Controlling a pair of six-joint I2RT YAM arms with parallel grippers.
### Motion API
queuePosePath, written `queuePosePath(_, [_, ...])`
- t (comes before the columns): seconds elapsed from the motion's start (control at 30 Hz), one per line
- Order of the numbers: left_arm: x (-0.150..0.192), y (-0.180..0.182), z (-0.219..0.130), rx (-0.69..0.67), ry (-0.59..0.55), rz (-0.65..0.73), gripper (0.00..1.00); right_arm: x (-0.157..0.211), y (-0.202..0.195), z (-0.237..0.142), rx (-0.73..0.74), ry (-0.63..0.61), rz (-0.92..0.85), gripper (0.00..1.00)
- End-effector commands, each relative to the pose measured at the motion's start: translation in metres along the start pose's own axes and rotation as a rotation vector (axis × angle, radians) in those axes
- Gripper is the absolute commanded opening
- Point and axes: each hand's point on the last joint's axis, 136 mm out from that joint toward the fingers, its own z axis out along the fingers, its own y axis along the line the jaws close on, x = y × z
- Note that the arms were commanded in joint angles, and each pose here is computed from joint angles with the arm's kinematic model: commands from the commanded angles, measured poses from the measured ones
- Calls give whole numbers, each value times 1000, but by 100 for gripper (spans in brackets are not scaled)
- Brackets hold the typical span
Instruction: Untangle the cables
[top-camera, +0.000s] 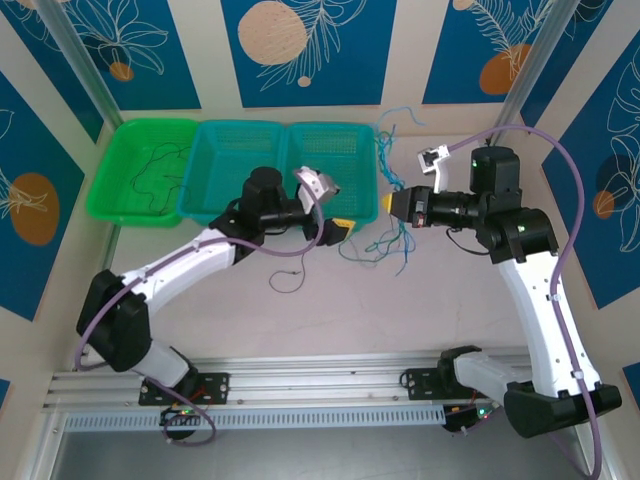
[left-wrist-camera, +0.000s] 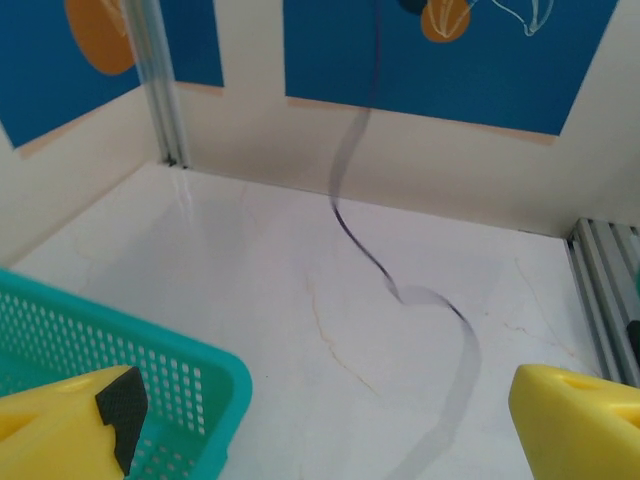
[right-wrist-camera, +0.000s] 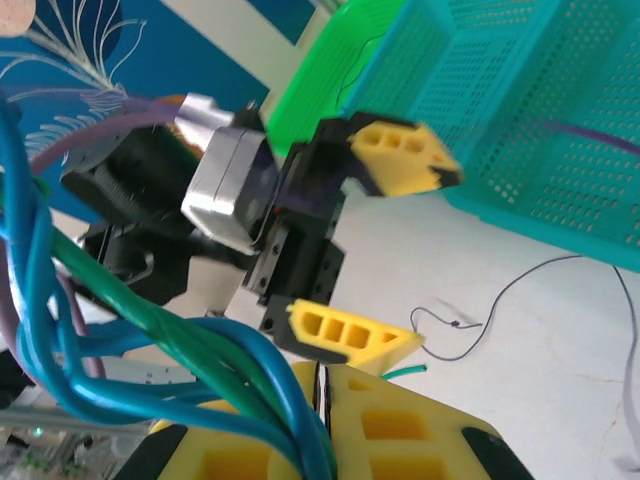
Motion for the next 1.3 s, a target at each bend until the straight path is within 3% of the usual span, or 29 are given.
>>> queuePosePath(0.0, [-30, -31, 15, 123, -43, 147, 94, 11, 11, 3, -42, 60, -8, 0])
queuePosePath(0.2, [-39, -36, 41, 199, -113, 51, 99, 7, 17, 10, -65, 56, -20, 0])
queuePosePath(0.3, [-27, -40, 48, 237, -85, -7, 100, 5, 6, 11, -2, 35, 0, 0])
queuePosePath(0.37, [-9, -29, 48, 154, -33, -44, 100, 4, -11, 9, 86, 9, 37, 0])
queuePosePath(0.5, [40, 13, 21, -185, 142, -160, 100, 4, -58, -6, 278, -85, 143, 0])
queuePosePath(0.57, [61, 11, 5, -241, 213, -210, 99, 4, -90, -24, 396, -168, 237, 0])
queuePosePath(0.67, [81, -13, -13, -219, 217, -289, 98, 9, -144, -65, 551, -322, 464, 0])
queuePosePath(0.8, [99, -79, -11, -56, 247, -174, 98, 28, -196, -104, 700, -428, 666, 0])
queuePosePath(0.93, [139, -126, 16, 50, 433, -19, 100, 35, -209, -106, 693, -439, 705, 0])
queuePosePath(1.07, [186, -127, 48, 7, 618, -9, 100, 34, -203, -101, 647, -435, 687, 0])
queuePosePath(1.27, [222, -103, 77, -138, 676, -28, 97, 38, -194, -102, 640, -427, 652, 0])
